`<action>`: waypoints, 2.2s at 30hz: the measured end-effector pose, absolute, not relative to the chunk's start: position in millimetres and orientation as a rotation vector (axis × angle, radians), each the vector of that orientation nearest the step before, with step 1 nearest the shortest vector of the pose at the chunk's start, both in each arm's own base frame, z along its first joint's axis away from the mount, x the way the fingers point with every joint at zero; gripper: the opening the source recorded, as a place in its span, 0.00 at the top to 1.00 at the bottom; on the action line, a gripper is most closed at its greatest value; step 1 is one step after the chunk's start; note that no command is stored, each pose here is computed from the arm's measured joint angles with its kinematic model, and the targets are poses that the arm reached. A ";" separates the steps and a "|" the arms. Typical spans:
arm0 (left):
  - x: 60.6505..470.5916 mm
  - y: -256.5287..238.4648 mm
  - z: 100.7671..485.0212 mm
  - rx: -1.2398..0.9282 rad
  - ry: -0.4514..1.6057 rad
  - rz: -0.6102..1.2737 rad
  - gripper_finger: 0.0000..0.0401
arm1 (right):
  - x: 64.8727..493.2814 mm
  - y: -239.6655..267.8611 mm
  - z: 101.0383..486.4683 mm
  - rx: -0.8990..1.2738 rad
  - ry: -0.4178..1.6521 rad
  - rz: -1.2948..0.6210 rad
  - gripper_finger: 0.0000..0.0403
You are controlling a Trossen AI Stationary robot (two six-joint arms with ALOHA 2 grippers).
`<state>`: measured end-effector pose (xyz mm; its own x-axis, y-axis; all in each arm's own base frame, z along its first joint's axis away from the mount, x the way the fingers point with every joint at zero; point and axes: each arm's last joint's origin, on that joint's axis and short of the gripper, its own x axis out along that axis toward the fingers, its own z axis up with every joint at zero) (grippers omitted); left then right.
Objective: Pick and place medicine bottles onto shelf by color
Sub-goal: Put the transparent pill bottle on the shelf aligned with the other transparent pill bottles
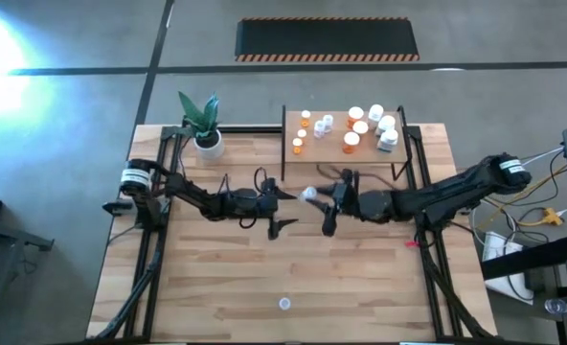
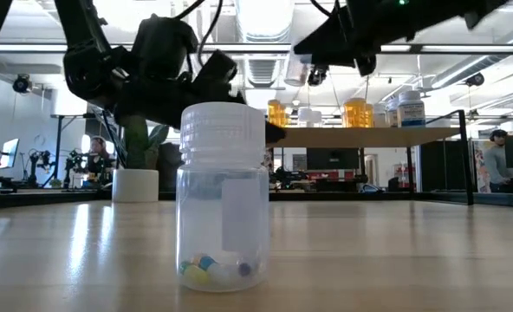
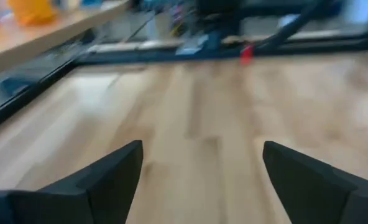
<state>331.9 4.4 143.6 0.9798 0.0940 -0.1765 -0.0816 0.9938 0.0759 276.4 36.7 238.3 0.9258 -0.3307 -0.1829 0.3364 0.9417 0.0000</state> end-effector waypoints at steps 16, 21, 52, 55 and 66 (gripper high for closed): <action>260.9 13.7 164.9 -0.082 0.153 0.460 0.20 | 280.8 -92.6 292.3 0.095 0.549 -0.712 0.70; 247.8 13.9 169.1 -0.087 0.129 0.471 0.20 | 289.4 -110.6 274.4 0.136 0.542 -0.688 0.70; 241.3 -4.8 162.6 -0.089 0.153 0.393 0.20 | 271.5 -95.2 315.6 -0.038 0.582 -0.619 0.37; 241.4 -11.7 163.7 -0.076 0.149 0.384 0.20 | 267.7 -65.7 331.9 -0.094 0.577 -0.515 0.38; 239.8 -17.3 183.0 -0.066 0.070 0.403 0.20 | 265.2 64.1 277.7 -0.201 0.648 0.055 0.41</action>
<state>239.8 -17.3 183.0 0.9175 0.3894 -0.0813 -0.3939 0.9178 -0.0500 265.2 64.1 277.7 0.7966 -0.0116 -0.6044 -0.1139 0.9790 -0.1690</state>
